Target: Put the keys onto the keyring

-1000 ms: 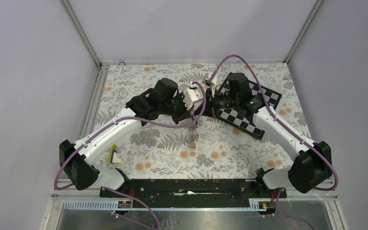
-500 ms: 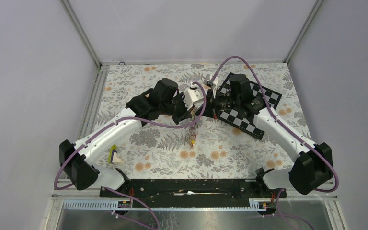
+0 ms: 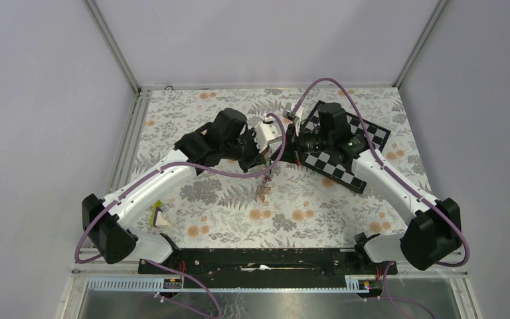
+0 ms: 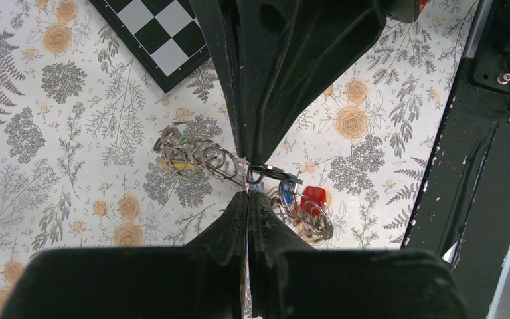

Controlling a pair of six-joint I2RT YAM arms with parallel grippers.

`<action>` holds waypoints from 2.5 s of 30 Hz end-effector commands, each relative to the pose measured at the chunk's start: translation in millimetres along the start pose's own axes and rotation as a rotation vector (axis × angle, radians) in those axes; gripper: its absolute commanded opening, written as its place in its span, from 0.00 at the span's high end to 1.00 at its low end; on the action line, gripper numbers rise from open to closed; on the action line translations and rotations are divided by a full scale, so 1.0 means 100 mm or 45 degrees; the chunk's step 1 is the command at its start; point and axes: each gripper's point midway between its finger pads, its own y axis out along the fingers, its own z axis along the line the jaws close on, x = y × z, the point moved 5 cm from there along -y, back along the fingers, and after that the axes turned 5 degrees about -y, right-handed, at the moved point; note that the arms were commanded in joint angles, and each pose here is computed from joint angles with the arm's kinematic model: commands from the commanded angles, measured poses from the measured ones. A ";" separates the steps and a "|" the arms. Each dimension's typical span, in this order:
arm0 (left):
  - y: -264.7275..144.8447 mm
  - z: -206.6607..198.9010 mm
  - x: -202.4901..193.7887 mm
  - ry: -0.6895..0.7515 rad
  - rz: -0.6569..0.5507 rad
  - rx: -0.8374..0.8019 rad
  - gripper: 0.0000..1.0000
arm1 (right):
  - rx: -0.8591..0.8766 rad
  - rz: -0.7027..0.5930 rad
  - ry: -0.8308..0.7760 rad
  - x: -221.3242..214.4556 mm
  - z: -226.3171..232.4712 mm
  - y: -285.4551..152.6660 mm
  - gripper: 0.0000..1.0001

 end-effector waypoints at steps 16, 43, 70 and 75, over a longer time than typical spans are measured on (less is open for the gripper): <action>-0.09 -0.08 0.43 0.005 -0.159 -0.086 1.00 | -0.139 -0.040 -0.028 0.17 -0.10 -0.04 1.00; -0.33 -0.15 0.50 0.079 -0.305 -0.295 1.00 | -0.005 -0.046 -0.094 0.04 0.05 -0.10 0.75; -0.27 -0.20 0.43 0.014 -0.340 -0.495 1.00 | 0.156 -0.079 -0.296 0.26 0.32 -0.24 0.53; -0.26 -0.19 0.42 0.003 -0.340 -0.508 1.00 | 0.167 -0.073 -0.291 0.27 0.32 -0.20 0.57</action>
